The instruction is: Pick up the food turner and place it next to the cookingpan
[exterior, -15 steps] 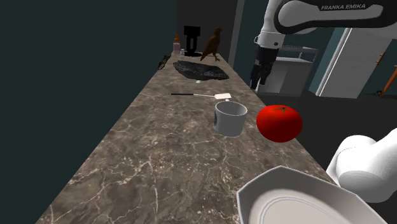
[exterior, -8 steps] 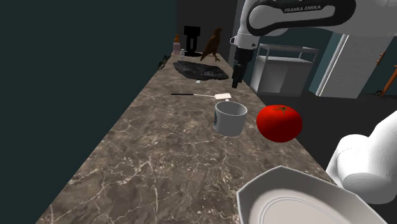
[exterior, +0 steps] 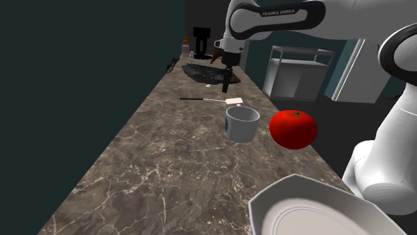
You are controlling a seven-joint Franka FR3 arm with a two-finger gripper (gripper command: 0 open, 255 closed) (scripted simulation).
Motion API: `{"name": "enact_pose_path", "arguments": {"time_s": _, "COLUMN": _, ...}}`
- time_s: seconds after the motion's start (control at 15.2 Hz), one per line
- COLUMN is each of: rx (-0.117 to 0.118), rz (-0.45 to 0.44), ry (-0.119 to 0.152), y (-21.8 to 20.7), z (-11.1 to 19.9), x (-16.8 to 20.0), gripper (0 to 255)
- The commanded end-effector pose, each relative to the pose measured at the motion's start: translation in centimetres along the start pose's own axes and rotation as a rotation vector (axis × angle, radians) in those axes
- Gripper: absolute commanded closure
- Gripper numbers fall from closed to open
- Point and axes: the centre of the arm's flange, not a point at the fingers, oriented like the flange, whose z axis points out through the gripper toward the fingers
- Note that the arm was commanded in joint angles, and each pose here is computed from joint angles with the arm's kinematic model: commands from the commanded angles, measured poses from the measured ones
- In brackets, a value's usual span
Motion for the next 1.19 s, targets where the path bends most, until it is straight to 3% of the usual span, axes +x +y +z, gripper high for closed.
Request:
{"name": "enact_pose_path", "arguments": {"time_s": 0.0, "rx": 0.006, "rz": -0.08, "ry": 0.005, "y": -0.1, "z": 0.4, "x": 2.5, "gripper": 0}}
{"name": "enact_pose_path", "arguments": {"time_s": 0.2, "rx": 0.012, "rz": -0.176, "ry": 0.01, "y": -0.8, "z": 0.9, "x": 5.6, "gripper": 0}}
{"name": "enact_pose_path", "arguments": {"time_s": 0.73, "rx": 0.012, "rz": -0.176, "ry": 0.01, "y": -0.8, "z": 4.9, "x": 5.7, "gripper": 0}}
{"name": "enact_pose_path", "arguments": {"time_s": 1.12, "rx": 0.012, "rz": -0.176, "ry": 0.01, "y": -0.8, "z": 4.9, "x": 5.7, "gripper": 0}}
